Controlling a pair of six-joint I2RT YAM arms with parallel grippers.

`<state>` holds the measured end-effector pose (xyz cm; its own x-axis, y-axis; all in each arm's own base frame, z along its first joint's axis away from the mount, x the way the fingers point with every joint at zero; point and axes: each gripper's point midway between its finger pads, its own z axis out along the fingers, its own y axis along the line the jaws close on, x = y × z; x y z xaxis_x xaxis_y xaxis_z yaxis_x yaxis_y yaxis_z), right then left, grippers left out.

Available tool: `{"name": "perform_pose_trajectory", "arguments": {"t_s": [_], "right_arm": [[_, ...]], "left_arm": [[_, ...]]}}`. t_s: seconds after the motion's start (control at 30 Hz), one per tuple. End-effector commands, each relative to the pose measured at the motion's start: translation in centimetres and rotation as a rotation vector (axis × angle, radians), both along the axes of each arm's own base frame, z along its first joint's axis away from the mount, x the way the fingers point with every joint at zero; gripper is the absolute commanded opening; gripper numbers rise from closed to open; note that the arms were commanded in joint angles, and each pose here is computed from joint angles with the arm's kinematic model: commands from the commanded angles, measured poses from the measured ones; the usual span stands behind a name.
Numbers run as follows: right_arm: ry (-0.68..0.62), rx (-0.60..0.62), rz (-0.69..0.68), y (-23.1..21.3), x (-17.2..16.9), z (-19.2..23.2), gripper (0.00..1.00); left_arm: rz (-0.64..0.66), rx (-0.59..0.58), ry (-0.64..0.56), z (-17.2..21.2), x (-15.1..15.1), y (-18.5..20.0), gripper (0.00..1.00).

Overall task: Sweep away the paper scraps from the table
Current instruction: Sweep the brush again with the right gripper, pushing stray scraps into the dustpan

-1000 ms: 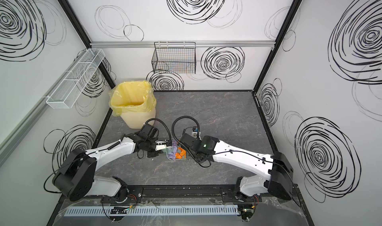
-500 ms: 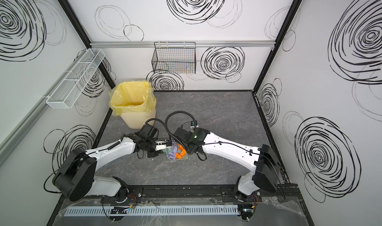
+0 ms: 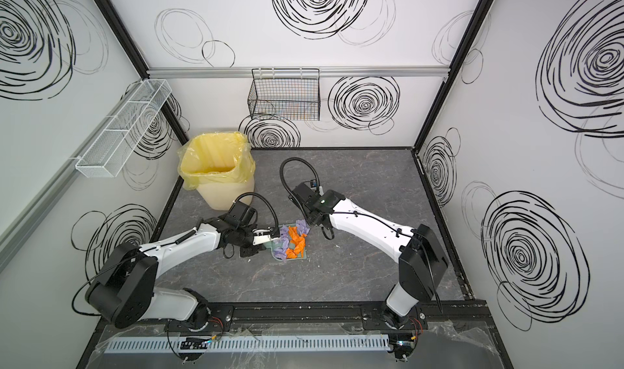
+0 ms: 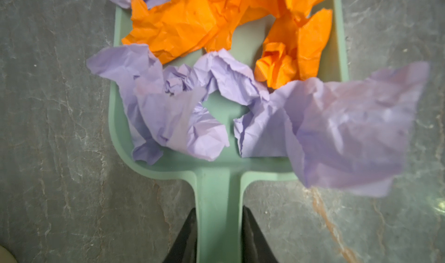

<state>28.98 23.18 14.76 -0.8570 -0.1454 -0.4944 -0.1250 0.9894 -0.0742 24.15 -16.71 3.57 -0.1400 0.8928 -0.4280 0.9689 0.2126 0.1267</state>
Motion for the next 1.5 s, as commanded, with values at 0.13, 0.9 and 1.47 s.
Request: {"name": "perform_pose_trajectory", "arguments": {"t_s": [0.13, 0.9, 1.47], "right_arm": [[0.041, 0.018, 0.088, 2.9, -0.5, -1.4, 0.00], [0.060, 0.066, 0.179, 6.1, -6.2, 0.2, 0.00], [-0.015, -0.040, 0.049, 1.8, -6.0, 3.1, 0.00]], "left_arm": [[0.018, -0.010, 0.025, -0.6, 0.2, 0.0, 0.00], [0.052, -0.018, 0.048, -1.6, 1.8, -0.5, 0.00], [0.068, -0.052, 0.047, -1.4, 2.4, -0.9, 0.00]]}}
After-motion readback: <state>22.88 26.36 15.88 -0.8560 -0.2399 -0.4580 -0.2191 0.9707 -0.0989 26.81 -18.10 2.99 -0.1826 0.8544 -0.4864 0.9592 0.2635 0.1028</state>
